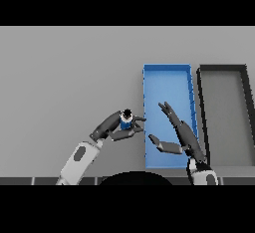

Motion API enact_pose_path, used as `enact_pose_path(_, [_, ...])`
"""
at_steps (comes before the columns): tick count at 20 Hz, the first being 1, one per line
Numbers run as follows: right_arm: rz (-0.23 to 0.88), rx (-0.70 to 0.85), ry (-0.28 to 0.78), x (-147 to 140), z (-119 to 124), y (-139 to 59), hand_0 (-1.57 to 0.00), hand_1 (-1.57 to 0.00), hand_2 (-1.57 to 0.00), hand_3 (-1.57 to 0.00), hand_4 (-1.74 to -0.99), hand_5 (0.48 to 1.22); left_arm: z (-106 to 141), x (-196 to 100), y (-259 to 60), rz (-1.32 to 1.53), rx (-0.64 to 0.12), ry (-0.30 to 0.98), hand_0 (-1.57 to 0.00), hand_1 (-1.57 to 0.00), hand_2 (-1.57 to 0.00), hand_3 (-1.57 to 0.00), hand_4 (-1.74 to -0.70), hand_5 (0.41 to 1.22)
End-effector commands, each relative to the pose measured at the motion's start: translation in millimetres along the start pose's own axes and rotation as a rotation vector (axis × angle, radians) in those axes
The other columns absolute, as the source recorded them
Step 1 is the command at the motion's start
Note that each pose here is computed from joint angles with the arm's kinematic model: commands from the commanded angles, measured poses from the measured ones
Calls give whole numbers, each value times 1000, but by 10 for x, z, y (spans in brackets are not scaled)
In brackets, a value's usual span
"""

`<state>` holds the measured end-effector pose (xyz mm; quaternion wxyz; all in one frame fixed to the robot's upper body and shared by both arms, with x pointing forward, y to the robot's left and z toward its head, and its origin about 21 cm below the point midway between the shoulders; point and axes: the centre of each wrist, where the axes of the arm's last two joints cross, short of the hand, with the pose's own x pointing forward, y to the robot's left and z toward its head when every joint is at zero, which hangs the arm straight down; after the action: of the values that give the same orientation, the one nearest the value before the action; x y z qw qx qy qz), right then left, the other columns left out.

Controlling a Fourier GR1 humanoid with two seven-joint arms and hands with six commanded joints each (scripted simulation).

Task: Pick up the blue pipe and place it into the blue bin.

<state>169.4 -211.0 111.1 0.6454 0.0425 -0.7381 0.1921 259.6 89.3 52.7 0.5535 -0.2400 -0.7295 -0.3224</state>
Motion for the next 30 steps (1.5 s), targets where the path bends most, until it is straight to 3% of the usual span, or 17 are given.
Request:
enact_pose_path(1, [27,39,-11,98,-68,30,1,-4,-81,1,-1281,558,-8,-30,21,-3,-1,18,-1571,-1571,-1571,-1571,-1467,1221])
enact_pose_path(6, [69,197,-44,366,-422,193,1,-1,-42,1,-1300,560,-33,-19,22,-1,-3,6,-1571,-1571,-1571,-1571,-1467,1221])
enact_pose_path(10, [87,308,-64,501,-643,314,1,0,-48,1,-1253,554,-39,-71,35,6,-22,-20,-1571,-1571,-1571,-1571,-1464,1221])
enact_pose_path(16, [141,371,-123,777,-885,367,-23,-32,-83,1,-1186,521,-15,-36,39,20,-25,3,-1571,-1571,-1571,-1571,-1469,1221])
enact_pose_path(19, [162,411,-116,826,-1029,443,-69,-108,-166,-44,-1204,497,-18,-24,63,-2,-20,28,-1571,-1571,-1571,-1571,-1465,1221])
enact_pose_path(21, [176,437,-105,813,-1087,453,-323,-362,-377,-242,-1278,485,-14,-57,66,8,-20,32,-1571,-1571,-1571,-1571,-1517,1221])
enact_pose_path(25, [151,462,-120,820,-1141,545,-1015,-1015,-1042,-872,-1514,550,-10,-40,48,-12,-18,76,-1571,-1571,-1571,-1571,-1645,1221])
enact_pose_path(27, [113,461,-123,837,-1154,587,-1215,-1215,-1233,-1021,-1581,650,-10,-44,55,25,-14,37,-1571,-1571,-1571,-1523,-1677,1221])
enact_pose_path(30, [89,473,-138,812,-1168,636,-1389,-1389,-1398,-1250,-1648,929,0,-43,57,63,-21,8,-1571,-1571,-1571,-1490,-1707,1221])
